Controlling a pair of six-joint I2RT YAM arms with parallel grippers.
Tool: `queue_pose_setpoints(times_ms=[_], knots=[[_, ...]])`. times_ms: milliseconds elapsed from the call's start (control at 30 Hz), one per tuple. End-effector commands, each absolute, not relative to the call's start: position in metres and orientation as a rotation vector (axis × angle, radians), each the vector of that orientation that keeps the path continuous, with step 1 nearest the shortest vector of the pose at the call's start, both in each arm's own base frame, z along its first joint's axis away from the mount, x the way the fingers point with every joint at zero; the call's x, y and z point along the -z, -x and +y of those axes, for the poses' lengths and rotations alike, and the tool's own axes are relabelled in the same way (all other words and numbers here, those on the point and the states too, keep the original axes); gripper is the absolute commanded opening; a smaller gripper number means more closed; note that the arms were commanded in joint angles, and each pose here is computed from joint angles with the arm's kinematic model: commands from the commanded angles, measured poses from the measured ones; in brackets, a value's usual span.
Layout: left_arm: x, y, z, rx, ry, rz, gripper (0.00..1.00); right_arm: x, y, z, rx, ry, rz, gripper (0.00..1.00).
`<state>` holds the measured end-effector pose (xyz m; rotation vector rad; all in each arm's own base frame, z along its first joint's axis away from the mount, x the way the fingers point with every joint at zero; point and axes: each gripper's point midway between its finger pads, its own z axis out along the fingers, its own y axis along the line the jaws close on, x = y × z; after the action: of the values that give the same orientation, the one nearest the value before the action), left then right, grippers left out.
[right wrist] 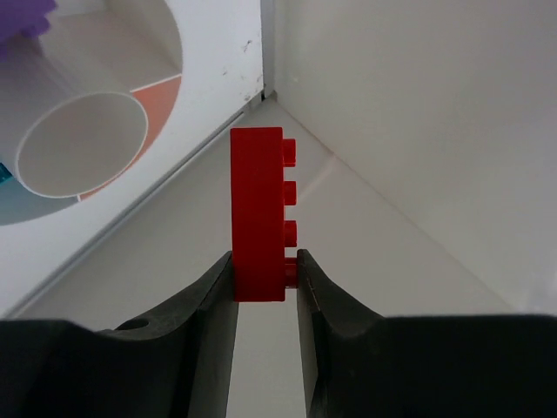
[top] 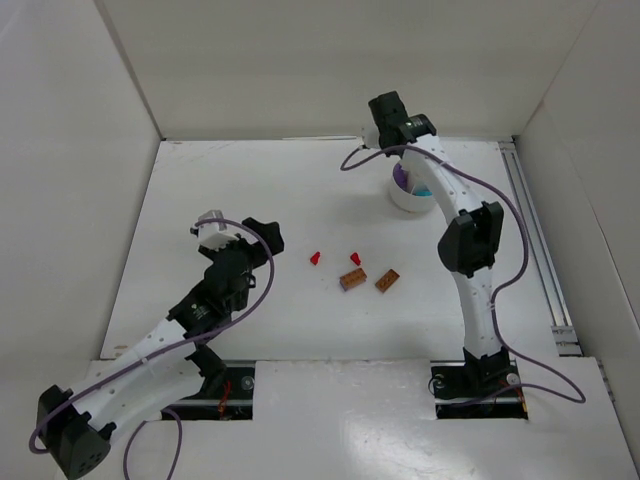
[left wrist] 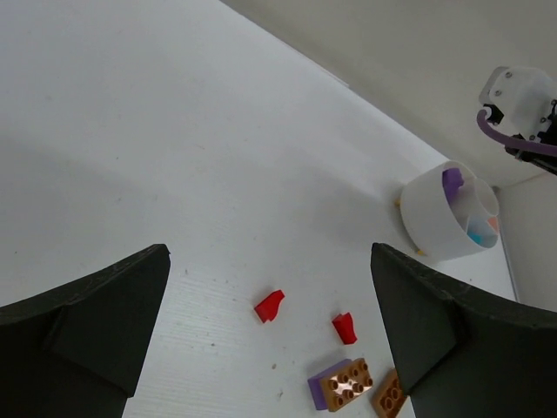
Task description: Sort the legos into containers by color
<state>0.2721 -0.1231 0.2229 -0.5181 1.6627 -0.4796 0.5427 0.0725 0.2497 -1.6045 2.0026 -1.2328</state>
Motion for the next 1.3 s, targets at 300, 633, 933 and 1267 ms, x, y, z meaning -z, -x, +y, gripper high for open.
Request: queue_pose_setpoints(times_ms=[300, 633, 933, 1267], knots=[[-0.205, -0.292, -0.124, 0.48, 0.528, 1.711, 0.99, -0.243, -0.559, 0.088, 1.521, 1.808, 1.859, 0.03], [-0.193, -0.295, -0.114, 0.459, 0.548, 1.723, 0.99, -0.208, -0.561, 0.092, 1.475, 1.934, 1.852, 0.05], [-0.195, -0.296, -0.114, 0.465, 0.549, 1.716, 0.99, -0.184, -0.562, 0.094, 1.444, 2.008, 1.858, 0.06], [-0.195, -0.296, -0.114, 0.472, 0.557, 1.714, 0.99, -0.174, -0.559, 0.093, 1.439, 2.045, 1.864, 0.15]])
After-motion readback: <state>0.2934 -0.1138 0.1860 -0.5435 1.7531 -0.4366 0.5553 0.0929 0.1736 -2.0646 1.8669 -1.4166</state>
